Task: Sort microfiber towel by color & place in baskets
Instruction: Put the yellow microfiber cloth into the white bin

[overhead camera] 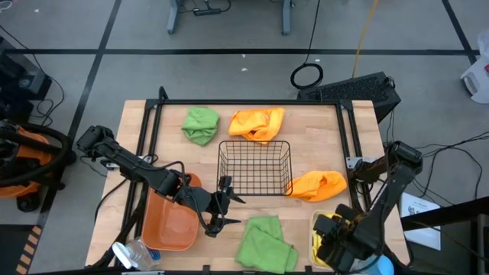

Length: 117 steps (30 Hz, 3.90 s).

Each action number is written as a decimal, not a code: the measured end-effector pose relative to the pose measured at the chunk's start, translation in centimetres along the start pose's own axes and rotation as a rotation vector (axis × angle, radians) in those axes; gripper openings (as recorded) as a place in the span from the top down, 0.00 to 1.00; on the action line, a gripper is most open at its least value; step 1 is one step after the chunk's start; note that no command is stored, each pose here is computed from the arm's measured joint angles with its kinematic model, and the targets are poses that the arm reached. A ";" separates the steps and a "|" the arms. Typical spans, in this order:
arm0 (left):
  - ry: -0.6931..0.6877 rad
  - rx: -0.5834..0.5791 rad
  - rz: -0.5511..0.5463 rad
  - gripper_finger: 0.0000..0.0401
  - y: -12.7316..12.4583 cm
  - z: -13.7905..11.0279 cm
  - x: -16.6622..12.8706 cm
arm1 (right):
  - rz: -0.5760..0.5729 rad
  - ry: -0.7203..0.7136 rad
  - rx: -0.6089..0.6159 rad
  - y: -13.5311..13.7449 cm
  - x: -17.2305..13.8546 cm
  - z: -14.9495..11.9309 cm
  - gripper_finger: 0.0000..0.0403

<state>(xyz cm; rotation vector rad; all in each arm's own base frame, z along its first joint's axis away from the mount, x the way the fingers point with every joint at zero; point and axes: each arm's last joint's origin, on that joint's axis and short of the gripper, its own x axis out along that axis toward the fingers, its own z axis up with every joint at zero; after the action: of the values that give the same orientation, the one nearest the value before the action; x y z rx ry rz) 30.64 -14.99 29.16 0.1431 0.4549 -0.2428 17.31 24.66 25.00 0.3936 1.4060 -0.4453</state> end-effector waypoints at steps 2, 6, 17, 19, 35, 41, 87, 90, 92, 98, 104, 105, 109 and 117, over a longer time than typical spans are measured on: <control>0.001 0.000 0.000 0.30 0.0 0.0 0.0 | -0.019 0.019 -0.006 -0.1 -1.0 0.1 0.56; 0.007 0.002 0.000 0.30 0.0 -0.1 0.0 | -0.167 0.108 0.029 -1.6 -1.9 -0.1 0.54; 0.007 0.002 0.000 0.30 0.0 -0.1 0.0 | -0.271 0.135 0.050 -3.2 3.2 -1.1 0.94; 0.007 0.002 0.000 0.30 0.0 -0.1 0.0 | -0.245 0.133 0.047 -3.3 4.8 -1.3 0.98; 0.006 0.001 0.000 0.30 0.0 -0.1 0.0 | -0.177 0.135 0.034 -4.3 8.8 -1.8 0.99; 0.006 0.001 0.000 0.30 0.0 -0.1 0.0 | -0.192 0.137 0.000 -2.9 5.0 -1.3 0.99; 0.052 0.038 0.003 0.30 0.1 -0.5 0.0 | -0.179 -0.005 -0.037 -1.8 -3.3 -1.3 0.38; 0.058 0.039 0.003 0.30 0.1 -0.6 0.0 | -0.204 -0.019 -0.033 -2.0 -2.1 -2.1 0.50; 0.061 0.040 0.003 0.30 0.1 -0.6 0.0 | -0.216 -0.033 -0.016 -2.2 -0.8 -2.5 0.62; 0.061 0.040 0.003 0.30 0.1 -0.6 0.0 | -0.147 -0.037 0.006 -2.5 4.5 -3.1 0.97; 0.060 0.040 0.003 0.30 0.1 -0.6 0.0 | -0.093 -0.033 0.033 -3.6 8.9 -3.2 0.97; 0.060 0.040 0.003 0.30 0.1 -0.6 0.0 | -0.098 -0.033 0.035 -3.7 9.1 -3.2 0.98; 0.060 0.040 0.003 0.30 0.1 -0.6 0.0 | -0.145 -0.030 -0.006 -3.8 8.2 -3.0 0.99; 0.061 0.054 0.024 0.30 0.9 -0.6 0.2 | -0.156 -0.026 -0.075 -2.0 2.5 -2.3 0.91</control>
<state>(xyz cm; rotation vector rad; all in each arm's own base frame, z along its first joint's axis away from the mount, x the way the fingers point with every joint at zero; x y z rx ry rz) 30.79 -14.04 28.65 0.2092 0.5068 -0.2281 14.55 23.98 22.24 0.2173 1.4289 -0.5207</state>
